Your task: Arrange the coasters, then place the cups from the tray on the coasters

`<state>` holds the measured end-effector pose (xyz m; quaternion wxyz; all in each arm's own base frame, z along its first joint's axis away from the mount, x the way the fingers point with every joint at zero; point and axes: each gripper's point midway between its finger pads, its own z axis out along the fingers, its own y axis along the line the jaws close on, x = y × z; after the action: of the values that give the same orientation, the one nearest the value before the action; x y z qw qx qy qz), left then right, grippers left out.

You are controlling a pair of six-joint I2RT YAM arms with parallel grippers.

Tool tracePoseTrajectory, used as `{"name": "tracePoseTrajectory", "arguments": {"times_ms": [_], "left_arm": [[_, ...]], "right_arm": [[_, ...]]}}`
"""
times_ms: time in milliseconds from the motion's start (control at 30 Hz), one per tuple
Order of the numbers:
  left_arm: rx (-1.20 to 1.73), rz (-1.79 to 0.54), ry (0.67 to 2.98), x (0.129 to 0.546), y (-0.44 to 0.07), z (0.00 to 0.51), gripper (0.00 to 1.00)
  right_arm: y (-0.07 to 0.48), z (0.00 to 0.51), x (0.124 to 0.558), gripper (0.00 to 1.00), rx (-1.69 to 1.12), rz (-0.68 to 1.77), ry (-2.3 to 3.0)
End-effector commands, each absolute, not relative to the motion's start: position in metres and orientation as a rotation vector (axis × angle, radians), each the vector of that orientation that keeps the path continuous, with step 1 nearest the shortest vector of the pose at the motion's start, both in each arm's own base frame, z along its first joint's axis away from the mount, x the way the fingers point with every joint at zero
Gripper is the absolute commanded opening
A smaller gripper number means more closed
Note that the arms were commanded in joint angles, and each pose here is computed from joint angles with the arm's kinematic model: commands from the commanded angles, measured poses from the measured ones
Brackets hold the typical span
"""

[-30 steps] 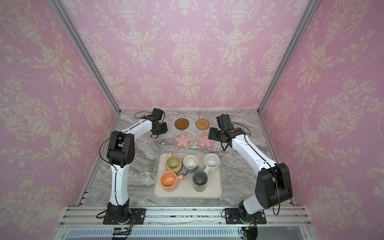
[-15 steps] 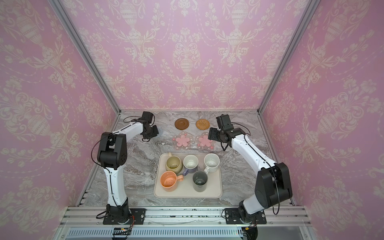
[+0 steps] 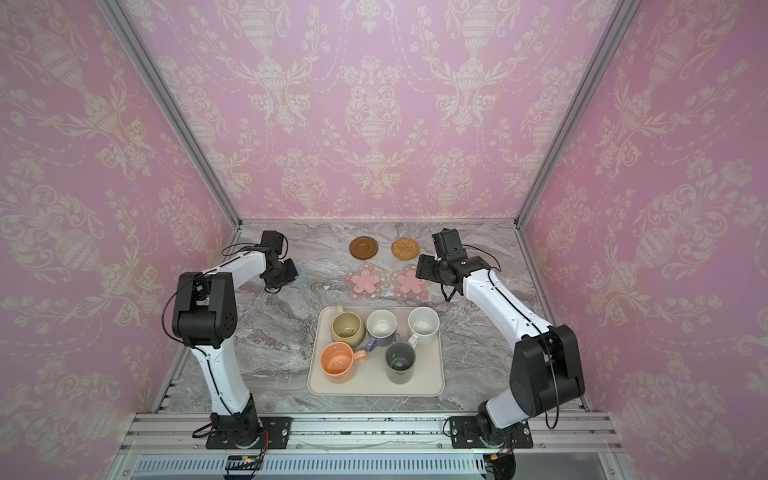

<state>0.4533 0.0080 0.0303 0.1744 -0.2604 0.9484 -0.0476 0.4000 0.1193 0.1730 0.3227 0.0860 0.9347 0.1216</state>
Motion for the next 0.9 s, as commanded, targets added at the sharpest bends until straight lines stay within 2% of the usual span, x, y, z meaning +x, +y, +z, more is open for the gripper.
{"name": "tracePoseTrajectory", "arguments": {"times_ms": [0, 300, 733, 867], "left_arm": [[-0.801, -0.079, 2.737, 0.428, 0.026, 0.027, 0.26], [-0.85, -0.053, 2.736, 0.411, 0.044, 0.027, 0.26], [-0.93, -0.003, 2.72, 0.411, 0.074, 0.022, 0.26], [-0.936, -0.067, 2.726, 0.413, 0.067, 0.018, 0.26]], "right_arm": [[0.124, 0.17, 0.398, 0.78, 0.238, 0.346, 2.452], [0.123, 0.17, 0.396, 0.78, 0.241, 0.335, 2.455], [0.119, 0.175, 0.392, 0.78, 0.24, 0.321, 2.444], [0.117, 0.176, 0.392, 0.78, 0.243, 0.308, 2.441]]}}
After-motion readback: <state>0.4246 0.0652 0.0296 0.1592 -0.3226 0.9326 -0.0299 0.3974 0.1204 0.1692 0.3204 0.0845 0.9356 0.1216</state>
